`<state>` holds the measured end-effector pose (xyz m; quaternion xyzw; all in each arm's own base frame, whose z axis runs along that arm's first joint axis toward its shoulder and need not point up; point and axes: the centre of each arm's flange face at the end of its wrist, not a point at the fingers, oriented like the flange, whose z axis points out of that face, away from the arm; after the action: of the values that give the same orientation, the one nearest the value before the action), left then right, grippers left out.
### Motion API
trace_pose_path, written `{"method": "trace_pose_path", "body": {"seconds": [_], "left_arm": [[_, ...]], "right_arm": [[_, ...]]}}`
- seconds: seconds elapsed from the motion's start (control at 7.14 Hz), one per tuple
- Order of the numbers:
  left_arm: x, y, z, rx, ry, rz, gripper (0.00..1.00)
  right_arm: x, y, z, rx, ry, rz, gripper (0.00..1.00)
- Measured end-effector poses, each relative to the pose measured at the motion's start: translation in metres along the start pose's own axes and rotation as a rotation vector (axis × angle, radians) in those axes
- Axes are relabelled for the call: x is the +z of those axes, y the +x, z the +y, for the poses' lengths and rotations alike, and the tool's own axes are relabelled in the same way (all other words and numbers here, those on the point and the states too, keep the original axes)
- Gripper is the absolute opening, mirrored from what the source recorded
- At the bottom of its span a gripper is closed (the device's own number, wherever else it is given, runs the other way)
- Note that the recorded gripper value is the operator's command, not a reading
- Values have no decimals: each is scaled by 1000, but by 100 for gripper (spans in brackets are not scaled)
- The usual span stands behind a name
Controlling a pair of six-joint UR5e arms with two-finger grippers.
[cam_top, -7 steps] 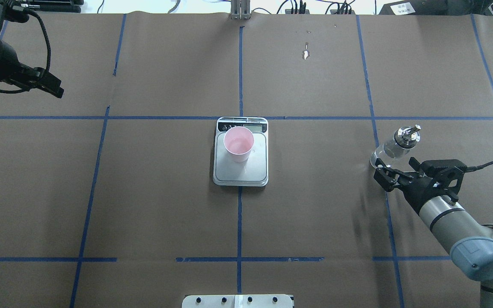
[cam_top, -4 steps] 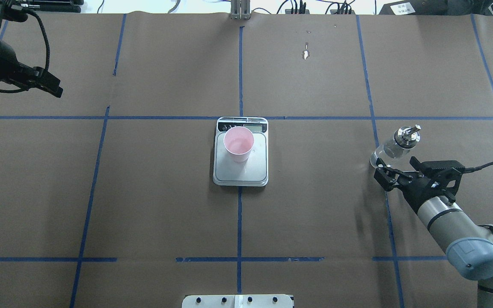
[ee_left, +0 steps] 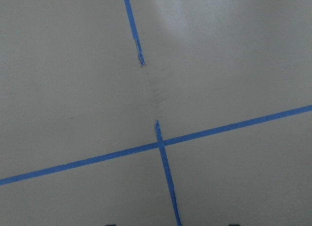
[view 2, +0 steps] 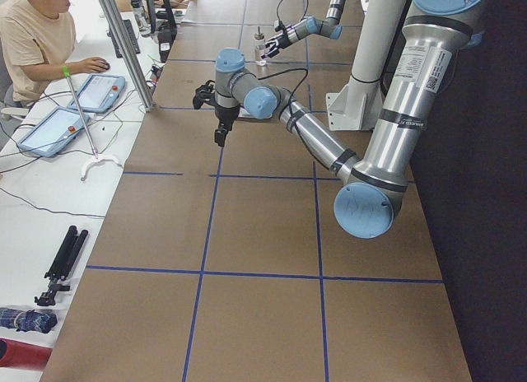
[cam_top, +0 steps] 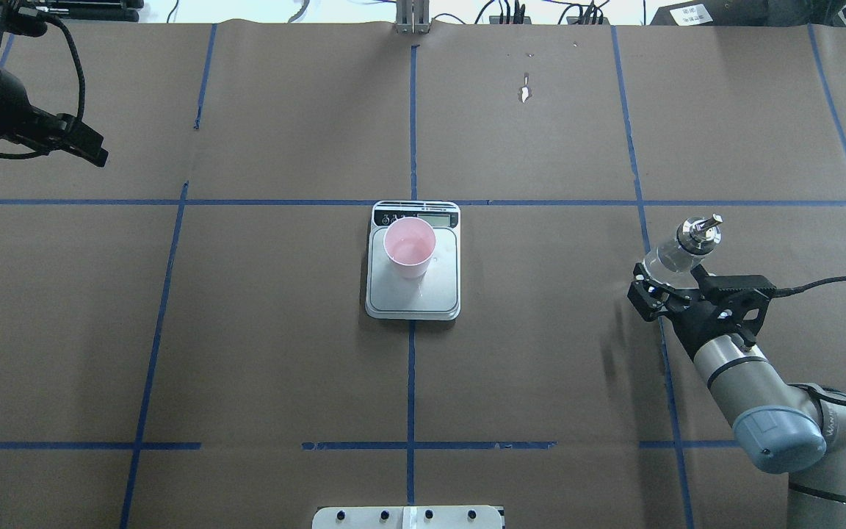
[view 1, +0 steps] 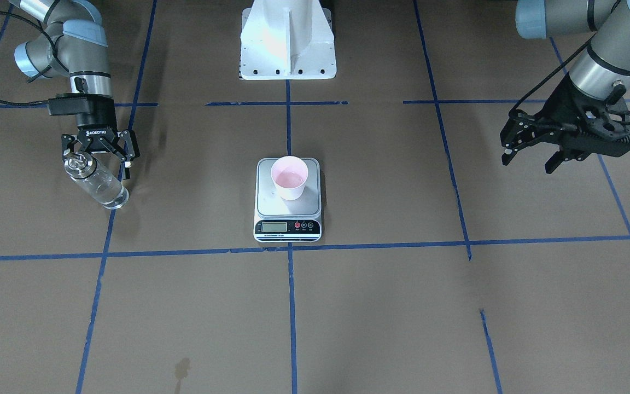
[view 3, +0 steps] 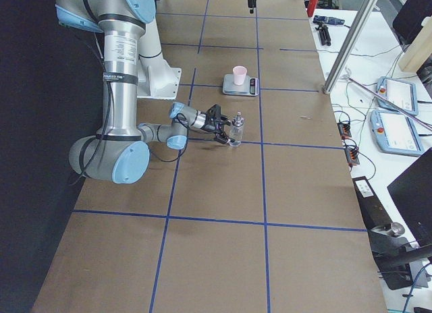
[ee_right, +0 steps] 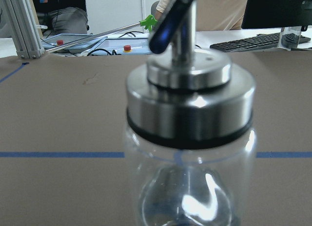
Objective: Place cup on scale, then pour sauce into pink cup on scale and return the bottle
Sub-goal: 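Lift the glass sauce bottle upward with the right gripper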
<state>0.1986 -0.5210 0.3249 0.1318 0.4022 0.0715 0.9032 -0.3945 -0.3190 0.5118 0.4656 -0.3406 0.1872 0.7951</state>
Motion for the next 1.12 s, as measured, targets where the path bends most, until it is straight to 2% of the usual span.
{"method": "trace_pose_path", "body": {"seconds": [0.7,1.12], "left_arm": [[3,-2,0,-3,-5,-5,82],[4,-1,-2,-2,-3,-6,82]], "right_arm": [[6,-3,4,2,19,4,99],[12,4,11,-16,32,25,99]]}}
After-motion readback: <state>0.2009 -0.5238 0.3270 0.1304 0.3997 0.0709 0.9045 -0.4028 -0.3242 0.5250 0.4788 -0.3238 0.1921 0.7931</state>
